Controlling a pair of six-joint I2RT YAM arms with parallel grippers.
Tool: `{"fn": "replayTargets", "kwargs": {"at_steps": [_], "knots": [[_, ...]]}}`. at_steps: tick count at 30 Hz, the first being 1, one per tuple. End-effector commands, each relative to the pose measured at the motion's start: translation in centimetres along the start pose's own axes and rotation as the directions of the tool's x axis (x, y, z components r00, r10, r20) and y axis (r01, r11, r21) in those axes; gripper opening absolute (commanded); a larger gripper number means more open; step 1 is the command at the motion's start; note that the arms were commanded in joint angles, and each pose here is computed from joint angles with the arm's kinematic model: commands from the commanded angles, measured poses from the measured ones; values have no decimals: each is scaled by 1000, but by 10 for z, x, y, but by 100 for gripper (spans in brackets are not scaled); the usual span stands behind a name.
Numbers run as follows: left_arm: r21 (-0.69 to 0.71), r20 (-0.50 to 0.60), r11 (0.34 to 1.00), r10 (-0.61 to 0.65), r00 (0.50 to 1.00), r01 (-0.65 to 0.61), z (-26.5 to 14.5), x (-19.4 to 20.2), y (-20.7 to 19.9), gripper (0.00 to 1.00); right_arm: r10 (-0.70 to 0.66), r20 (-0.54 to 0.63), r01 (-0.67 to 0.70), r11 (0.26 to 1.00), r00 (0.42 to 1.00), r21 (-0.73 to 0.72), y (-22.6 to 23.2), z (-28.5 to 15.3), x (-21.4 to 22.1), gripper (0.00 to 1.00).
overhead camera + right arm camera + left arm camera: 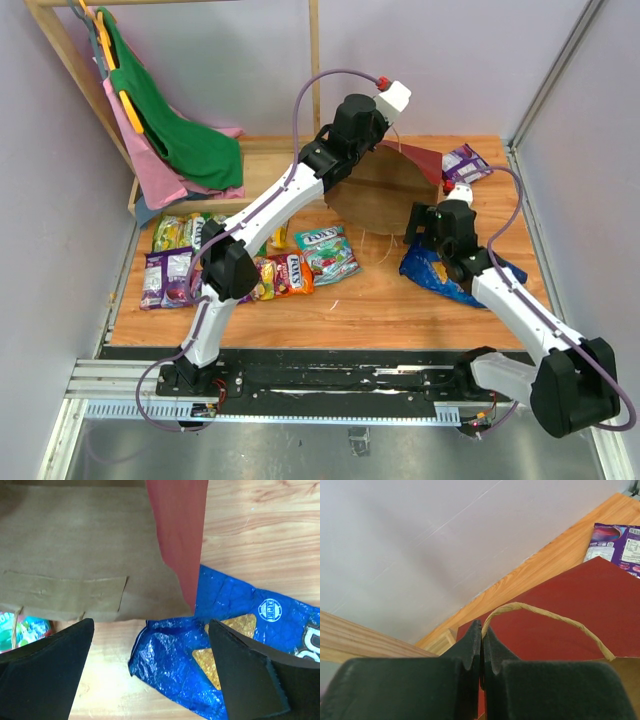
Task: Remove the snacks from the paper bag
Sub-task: Adjust the paper bag at the center of the board.
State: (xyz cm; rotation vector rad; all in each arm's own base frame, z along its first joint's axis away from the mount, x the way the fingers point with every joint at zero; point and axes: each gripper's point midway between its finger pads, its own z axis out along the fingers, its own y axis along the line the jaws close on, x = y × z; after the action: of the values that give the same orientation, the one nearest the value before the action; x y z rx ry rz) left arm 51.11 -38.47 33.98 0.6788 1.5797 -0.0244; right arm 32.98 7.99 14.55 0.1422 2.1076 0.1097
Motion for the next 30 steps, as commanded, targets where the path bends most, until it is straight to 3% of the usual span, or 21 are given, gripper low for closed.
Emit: {"fn": "replayTargets", "kwargs": {"at_steps": [1,8,14,20,25,26,28,30], "knots": [[-20,24,1000,10,1000,-10,0,-9,7,3,24,119,-30,998,993,47,-9,1,-45,100],[-16,23,1000,13,1000,-12,1,-8,7,3,20,155,-30,997,988,65,-25,11,-74,83],[-14,24,1000,12,1000,-12,1,-9,7,3,-3,141,-3,999,990,44,-19,27,-84,50],[-9,15,1000,15,1000,-15,1,-5,5,4,-9,129,4,999,992,37,-15,36,-91,23],[27,8,999,23,1000,-23,2,-1,-1,10,9,134,-13,999,991,32,-13,25,-99,1],[41,9,999,20,1000,-20,1,-2,-3,17,18,137,-23,999,990,32,-13,22,-101,1],[44,13,999,6,1000,-7,-1,-8,-2,42,39,146,-44,998,988,32,-12,16,-110,1],[46,16,999,-8,1000,7,-6,-16,2,83,56,139,-62,997,989,36,-11,10,-121,1]]}}
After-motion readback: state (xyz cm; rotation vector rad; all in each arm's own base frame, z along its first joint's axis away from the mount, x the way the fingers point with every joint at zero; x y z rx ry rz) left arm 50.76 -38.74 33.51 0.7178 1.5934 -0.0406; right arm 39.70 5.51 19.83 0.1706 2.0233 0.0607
